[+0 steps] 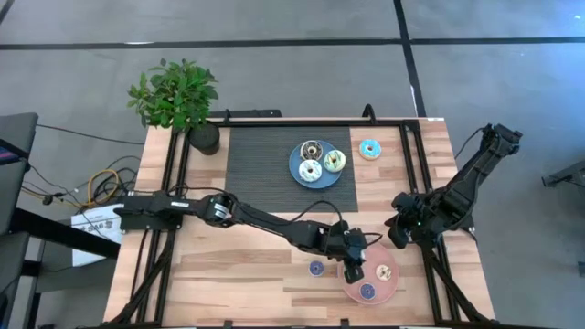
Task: Pick & Place donuts
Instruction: Put the small blue donut on the pink plate, then put the small dark blue donut on the pink plate
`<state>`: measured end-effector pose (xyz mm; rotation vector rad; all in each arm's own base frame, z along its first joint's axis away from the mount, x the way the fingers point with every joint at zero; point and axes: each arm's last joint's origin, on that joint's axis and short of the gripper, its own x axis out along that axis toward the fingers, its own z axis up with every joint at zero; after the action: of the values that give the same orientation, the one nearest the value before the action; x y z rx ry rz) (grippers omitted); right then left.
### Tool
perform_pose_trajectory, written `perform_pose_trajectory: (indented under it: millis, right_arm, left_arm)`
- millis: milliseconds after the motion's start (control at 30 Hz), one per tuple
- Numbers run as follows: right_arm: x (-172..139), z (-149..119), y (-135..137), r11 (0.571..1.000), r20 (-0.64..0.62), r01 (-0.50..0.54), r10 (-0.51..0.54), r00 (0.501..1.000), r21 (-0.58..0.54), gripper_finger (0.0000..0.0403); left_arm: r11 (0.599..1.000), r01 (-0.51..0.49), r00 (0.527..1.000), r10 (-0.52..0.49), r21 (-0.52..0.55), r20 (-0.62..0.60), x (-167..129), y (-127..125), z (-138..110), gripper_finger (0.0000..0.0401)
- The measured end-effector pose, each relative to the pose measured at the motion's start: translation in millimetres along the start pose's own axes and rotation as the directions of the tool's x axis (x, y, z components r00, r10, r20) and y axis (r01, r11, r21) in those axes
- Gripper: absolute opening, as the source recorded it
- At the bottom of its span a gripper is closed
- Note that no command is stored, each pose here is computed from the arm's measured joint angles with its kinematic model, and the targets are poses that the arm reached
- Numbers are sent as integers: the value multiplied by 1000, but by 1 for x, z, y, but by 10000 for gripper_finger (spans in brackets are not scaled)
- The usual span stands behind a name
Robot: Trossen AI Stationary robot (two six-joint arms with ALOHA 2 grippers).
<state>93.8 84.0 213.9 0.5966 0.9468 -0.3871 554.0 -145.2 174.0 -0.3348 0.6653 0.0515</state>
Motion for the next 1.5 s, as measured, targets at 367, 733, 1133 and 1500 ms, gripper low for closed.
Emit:
perform_pose_trajectory:
  millis: [367,733,1133,1500]
  right_arm:
    - [0,0,0,1000,-1,0,0,1000,0,7]
    - [0,0,0,1000,-2,0,0,1000,-1,7]
    - [0,0,0,1000,-2,0,0,1000,-1,7]
    - [0,0,1,1000,0,-11,11,1000,4,7]
  left_arm:
    - [1000,-26,1000,26,7,1,0,3,0,209]
    - [1000,-8,1000,8,13,-12,0,4,1,252]
    - [1000,-22,998,23,14,-56,-66,16,53,188]
    - [922,-102,911,237,374,-336,-161,23,51,6]
